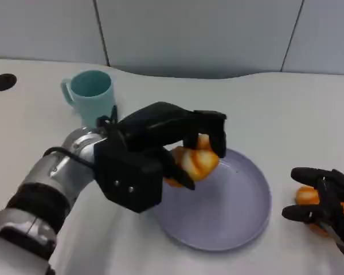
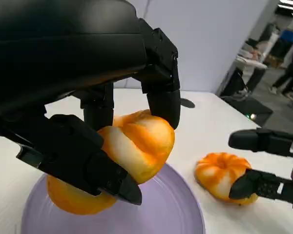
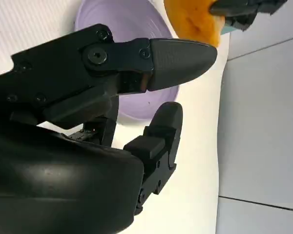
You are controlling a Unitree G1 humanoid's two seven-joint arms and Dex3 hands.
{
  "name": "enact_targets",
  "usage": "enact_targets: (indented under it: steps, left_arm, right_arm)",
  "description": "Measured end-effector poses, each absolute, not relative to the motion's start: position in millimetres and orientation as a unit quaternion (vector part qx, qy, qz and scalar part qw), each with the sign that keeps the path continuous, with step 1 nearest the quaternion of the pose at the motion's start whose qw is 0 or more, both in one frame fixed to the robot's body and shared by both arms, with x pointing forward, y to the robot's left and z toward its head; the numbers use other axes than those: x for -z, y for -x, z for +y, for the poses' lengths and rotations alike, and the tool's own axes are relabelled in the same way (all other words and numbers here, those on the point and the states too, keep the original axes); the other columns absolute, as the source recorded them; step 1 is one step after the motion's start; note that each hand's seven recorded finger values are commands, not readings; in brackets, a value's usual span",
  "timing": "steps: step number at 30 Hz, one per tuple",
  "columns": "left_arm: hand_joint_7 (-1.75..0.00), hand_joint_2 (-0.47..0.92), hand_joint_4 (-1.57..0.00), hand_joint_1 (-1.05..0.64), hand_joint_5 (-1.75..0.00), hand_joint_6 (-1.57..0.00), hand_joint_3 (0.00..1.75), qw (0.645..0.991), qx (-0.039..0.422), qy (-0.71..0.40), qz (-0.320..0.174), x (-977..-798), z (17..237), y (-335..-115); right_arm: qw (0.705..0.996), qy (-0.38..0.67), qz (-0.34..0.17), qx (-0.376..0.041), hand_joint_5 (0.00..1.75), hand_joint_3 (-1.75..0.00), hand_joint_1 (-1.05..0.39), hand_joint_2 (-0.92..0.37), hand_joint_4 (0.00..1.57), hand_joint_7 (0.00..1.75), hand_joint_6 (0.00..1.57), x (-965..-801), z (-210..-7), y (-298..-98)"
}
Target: Grasp the bread from the table and place it into the plate.
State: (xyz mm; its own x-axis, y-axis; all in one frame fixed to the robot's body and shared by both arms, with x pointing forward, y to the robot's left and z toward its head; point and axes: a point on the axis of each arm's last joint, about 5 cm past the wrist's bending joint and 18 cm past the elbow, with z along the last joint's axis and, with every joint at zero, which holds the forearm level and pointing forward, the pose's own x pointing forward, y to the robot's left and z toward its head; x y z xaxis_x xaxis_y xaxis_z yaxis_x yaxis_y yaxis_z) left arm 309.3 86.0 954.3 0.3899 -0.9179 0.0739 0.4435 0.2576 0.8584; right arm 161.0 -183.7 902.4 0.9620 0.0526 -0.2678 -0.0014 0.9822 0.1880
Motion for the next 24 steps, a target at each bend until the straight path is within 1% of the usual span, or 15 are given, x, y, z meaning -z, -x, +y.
enact_targets:
  steps: [2,3,5,7,9,11,12,14,15,16,17,18,20,22,24]
  left_arm:
    - [-1.75,0.83,-0.84,-0.16,-1.75,-0.6,0.31,0.725,0.471,-0.403,-0.301,-955.6,80,-310]
    - [-1.7,0.85,-0.81,-0.18,-1.75,-0.58,0.33,0.72,0.476,-0.407,-0.299,-954.8,77,-311]
    - [-1.5,0.87,-0.75,-0.21,-1.75,-0.63,0.34,0.706,0.486,-0.423,-0.295,-952.1,72,-310]
    - [-1.46,0.87,-0.73,-0.23,-1.73,-0.65,0.32,0.684,0.499,-0.449,-0.285,-950.9,68,-310]
    - [-1.68,0.84,-0.79,-0.23,-1.74,-0.62,0.28,0.67,0.505,-0.466,-0.282,-950.6,66,-311]
    - [-1.73,0.83,-0.81,-0.24,-1.75,-0.6,0.27,0.67,0.5,-0.467,-0.287,-950.5,65,-311]
    - [-1.74,0.82,-0.78,-0.26,-1.75,-0.55,0.25,0.668,0.498,-0.47,-0.291,-950.2,64,-311]
    - [-1.74,0.82,-0.63,-0.31,-1.75,-0.4,0.22,0.661,0.499,-0.474,-0.3,-948.0,63,-310]
    - [-1.7,0.82,-0.53,-0.34,-1.73,-0.33,0.18,0.651,0.503,-0.482,-0.301,-946.9,62,-309]
    - [-1.59,0.84,-0.44,-0.37,-1.7,-0.3,0.12,0.641,0.508,-0.489,-0.301,-946.0,61,-309]
    - [-1.53,0.86,-0.39,-0.39,-1.68,-0.28,0.09,0.634,0.512,-0.496,-0.3,-945.6,61,-309]
    - [-1.4,0.87,-0.27,-0.47,-1.57,-0.23,0.05,0.629,0.515,-0.5,-0.299,-945.7,62,-309]
    - [-1.28,0.89,-0.19,-0.52,-1.48,-0.2,0.02,0.619,0.519,-0.51,-0.297,-948.4,64,-311]
    - [-1.14,0.91,-0.11,-0.58,-1.33,-0.18,0.01,0.605,0.528,-0.516,-0.297,-952.3,65,-313]
    - [-0.93,0.92,-0.05,-0.64,-1.15,-0.2,0.01,0.596,0.54,-0.517,-0.294,-952.9,66,-312]
  right_arm:
    - [0.986,-0.093,0.138,-0.013,1.07,-0.43,-0.32,-0.92,0.49,0.83,0.44,-902.1,-184,-161]
    - [0.986,-0.093,0.138,-0.013,1.07,-0.44,-0.32,-0.92,0.49,0.83,0.44,-901.9,-184,-161]
    - [0.986,-0.094,0.138,-0.013,1.06,-0.45,-0.32,-0.92,0.49,0.82,0.44,-902.0,-183,-161]
    - [0.986,-0.094,0.138,-0.014,1.06,-0.45,-0.32,-0.92,0.49,0.82,0.44,-902.0,-183,-161]
    - [0.986,-0.093,0.139,-0.015,1.06,-0.45,-0.33,-0.92,0.49,0.82,0.45,-901.9,-183,-161]
    - [0.986,-0.091,0.139,-0.014,1.06,-0.45,-0.32,-0.92,0.49,0.82,0.45,-902.5,-182,-161]
    - [0.986,-0.09,0.138,-0.012,1.06,-0.45,-0.32,-0.92,0.5,0.81,0.45,-903.0,-181,-161]
    - [0.987,-0.09,0.136,-0.01,1.06,-0.45,-0.32,-0.92,0.5,0.81,0.45,-903.9,-181,-161]
    - [0.987,-0.09,0.136,-0.009,1.05,-0.45,-0.32,-0.92,0.5,0.81,0.46,-903.9,-181,-161]
    - [0.987,-0.09,0.136,-0.009,1.05,-0.45,-0.32,-0.92,0.5,0.81,0.46,-903.9,-181,-161]
    - [0.987,-0.09,0.136,-0.009,1.05,-0.45,-0.32,-0.92,0.5,0.81,0.46,-903.9,-181,-161]
    - [0.987,-0.09,0.136,-0.009,1.05,-0.45,-0.32,-0.92,0.5,0.81,0.46,-903.9,-181,-161]
    - [0.987,-0.089,0.136,-0.008,1.06,-0.45,-0.32,-0.92,0.51,0.81,0.46,-903.7,-181,-161]
    - [0.987,-0.086,0.137,-0.007,1.06,-0.45,-0.32,-0.92,0.51,0.81,0.47,-903.5,-181,-161]
    - [0.987,-0.084,0.136,-0.006,1.05,-0.44,-0.32,-0.92,0.5,0.8,0.47,-904.0,-180,-162]
